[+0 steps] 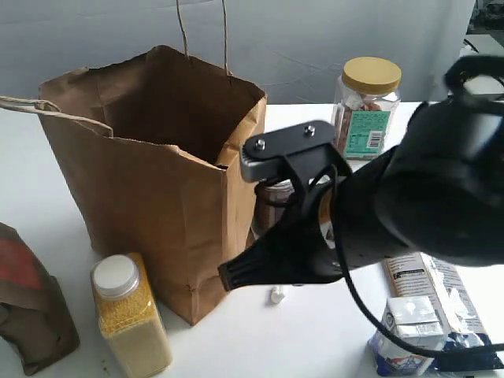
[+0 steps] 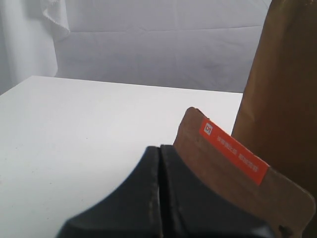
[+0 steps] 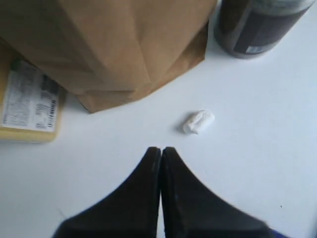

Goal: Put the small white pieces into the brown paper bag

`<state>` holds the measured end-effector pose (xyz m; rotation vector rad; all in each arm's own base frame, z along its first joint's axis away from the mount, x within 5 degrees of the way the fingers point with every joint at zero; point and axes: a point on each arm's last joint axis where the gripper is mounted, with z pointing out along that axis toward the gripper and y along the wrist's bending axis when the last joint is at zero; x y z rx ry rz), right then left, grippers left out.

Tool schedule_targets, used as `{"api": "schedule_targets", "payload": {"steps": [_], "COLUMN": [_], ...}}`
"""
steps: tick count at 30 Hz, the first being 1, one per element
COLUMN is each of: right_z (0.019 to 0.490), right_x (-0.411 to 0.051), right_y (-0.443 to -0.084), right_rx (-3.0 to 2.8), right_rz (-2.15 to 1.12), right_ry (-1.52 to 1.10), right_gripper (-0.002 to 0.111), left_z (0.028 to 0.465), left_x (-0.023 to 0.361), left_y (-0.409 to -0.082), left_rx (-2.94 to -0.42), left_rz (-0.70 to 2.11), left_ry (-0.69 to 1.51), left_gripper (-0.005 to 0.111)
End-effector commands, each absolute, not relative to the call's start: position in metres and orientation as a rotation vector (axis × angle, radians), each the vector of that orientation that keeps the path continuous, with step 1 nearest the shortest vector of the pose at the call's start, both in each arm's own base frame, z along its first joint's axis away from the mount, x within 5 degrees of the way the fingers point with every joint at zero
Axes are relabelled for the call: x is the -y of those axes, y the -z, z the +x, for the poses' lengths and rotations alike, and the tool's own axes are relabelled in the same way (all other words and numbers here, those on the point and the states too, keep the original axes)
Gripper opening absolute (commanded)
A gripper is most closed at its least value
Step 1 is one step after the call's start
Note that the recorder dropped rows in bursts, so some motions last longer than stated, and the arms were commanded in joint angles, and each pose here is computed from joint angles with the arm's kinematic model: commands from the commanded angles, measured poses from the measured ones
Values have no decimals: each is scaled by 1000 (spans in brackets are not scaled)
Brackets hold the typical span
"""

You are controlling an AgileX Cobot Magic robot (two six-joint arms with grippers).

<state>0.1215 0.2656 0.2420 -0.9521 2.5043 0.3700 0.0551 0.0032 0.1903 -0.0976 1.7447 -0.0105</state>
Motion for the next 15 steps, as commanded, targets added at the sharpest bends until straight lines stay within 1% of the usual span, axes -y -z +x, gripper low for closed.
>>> {"api": "schedule_targets", "payload": {"steps": [1, 6, 7, 9, 15], "right_z": [137, 154, 156, 161, 172], "right_x": [-267, -271, -272, -273, -277], "right_y": [-209, -182, -178, -169, -145], "right_rx": [-2577, -2617, -2620, -2637, -2645], "right_rz": [-931, -914, -912, -902, -893], "right_ry": [-315, -279, -277, -263, -267], "right_gripper": [9, 38, 41, 43, 43], "left_z": [55, 55, 55, 55, 55], "left_x": [-3, -3, -3, -3, -3], "left_y": [-190, -190, -190, -190, -190], "left_rx": [-1741, -1741, -1741, -1741, -1741], "left_rz": [-102, -102, -102, -102, -102], "left_ry": [26, 26, 26, 26, 26], "left_gripper": [0, 0, 0, 0, 0]}}
